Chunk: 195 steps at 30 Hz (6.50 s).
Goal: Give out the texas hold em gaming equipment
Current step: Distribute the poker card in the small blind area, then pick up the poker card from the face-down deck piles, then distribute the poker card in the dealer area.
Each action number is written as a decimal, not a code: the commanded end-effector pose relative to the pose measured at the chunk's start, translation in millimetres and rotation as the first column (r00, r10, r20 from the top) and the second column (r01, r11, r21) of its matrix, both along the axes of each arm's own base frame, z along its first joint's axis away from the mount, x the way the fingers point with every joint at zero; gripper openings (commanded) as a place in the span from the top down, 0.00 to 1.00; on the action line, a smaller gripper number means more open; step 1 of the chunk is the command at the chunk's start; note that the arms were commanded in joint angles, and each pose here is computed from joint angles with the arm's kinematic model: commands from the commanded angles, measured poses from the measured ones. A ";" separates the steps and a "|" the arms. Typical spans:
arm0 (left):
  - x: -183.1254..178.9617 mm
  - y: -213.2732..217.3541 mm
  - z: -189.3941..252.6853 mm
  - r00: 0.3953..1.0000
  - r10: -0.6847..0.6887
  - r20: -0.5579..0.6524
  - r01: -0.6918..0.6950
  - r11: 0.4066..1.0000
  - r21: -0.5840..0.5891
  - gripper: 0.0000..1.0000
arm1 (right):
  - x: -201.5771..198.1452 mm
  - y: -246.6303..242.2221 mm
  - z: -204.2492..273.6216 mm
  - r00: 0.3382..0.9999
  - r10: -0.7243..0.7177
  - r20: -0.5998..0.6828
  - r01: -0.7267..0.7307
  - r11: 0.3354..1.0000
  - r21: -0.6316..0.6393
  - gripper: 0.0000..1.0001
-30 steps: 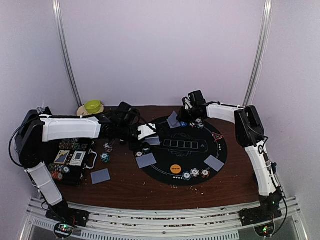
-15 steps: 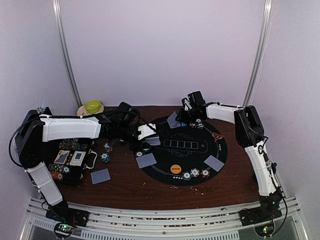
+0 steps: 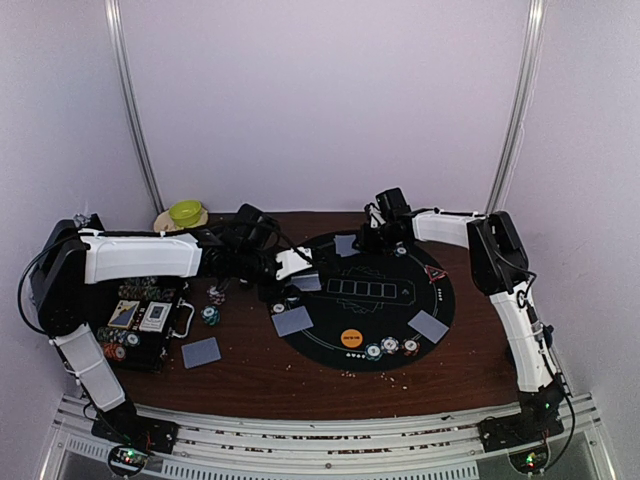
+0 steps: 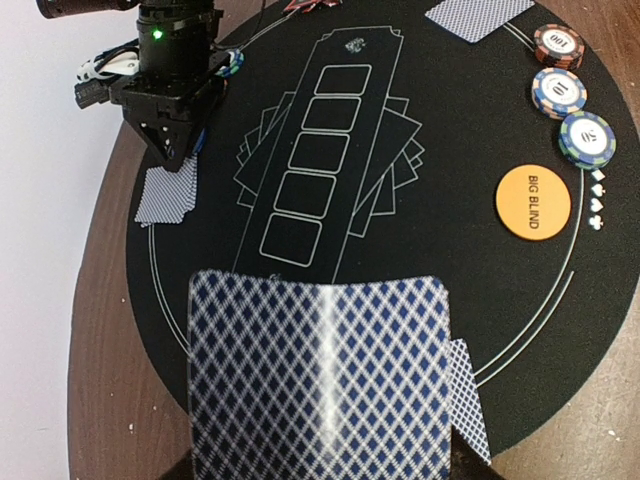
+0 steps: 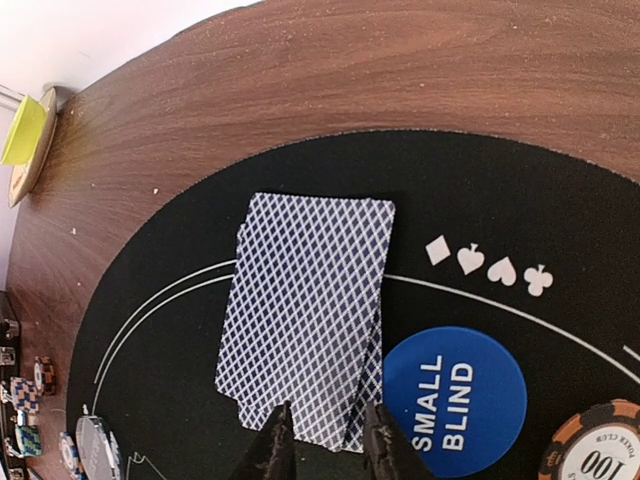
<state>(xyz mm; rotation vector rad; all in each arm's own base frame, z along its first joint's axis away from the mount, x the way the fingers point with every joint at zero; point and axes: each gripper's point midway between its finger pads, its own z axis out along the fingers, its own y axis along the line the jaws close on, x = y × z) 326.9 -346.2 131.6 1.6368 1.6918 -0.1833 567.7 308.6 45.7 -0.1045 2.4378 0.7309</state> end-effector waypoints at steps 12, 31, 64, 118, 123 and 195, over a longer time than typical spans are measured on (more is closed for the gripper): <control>5.7 -4.1 15.2 1.000 0.002 0.020 -0.001 0.999 -0.042 0.96 | 3.9 7.8 98.5 0.980 0.085 0.179 -0.085 0.996 -0.007 0.62; 7.7 -4.9 32.6 0.999 0.021 0.047 -0.017 0.996 -0.087 0.96 | -142.9 45.9 165.6 0.699 0.624 0.348 -0.676 0.736 0.039 0.32; -2.1 -6.8 41.9 0.999 -0.019 0.038 0.024 0.993 -0.113 0.96 | -219.4 135.4 115.2 0.555 0.798 0.236 -0.829 0.507 0.235 0.23; 3.0 -3.1 37.4 0.998 0.007 0.056 -0.001 0.996 -0.095 0.96 | -225.5 64.0 194.3 0.483 0.815 0.321 -0.873 0.475 0.106 1.00; 2.6 -3.5 38.6 0.998 0.005 0.057 0.001 0.995 -0.098 0.96 | -204.1 40.6 223.4 0.525 0.758 0.388 -0.837 0.542 0.073 1.00; -26.8 -7.5 52.5 0.991 -0.128 0.023 0.130 0.982 -0.139 0.96 | -237.9 150.6 5.0 0.377 0.926 0.012 -0.912 0.369 0.181 0.96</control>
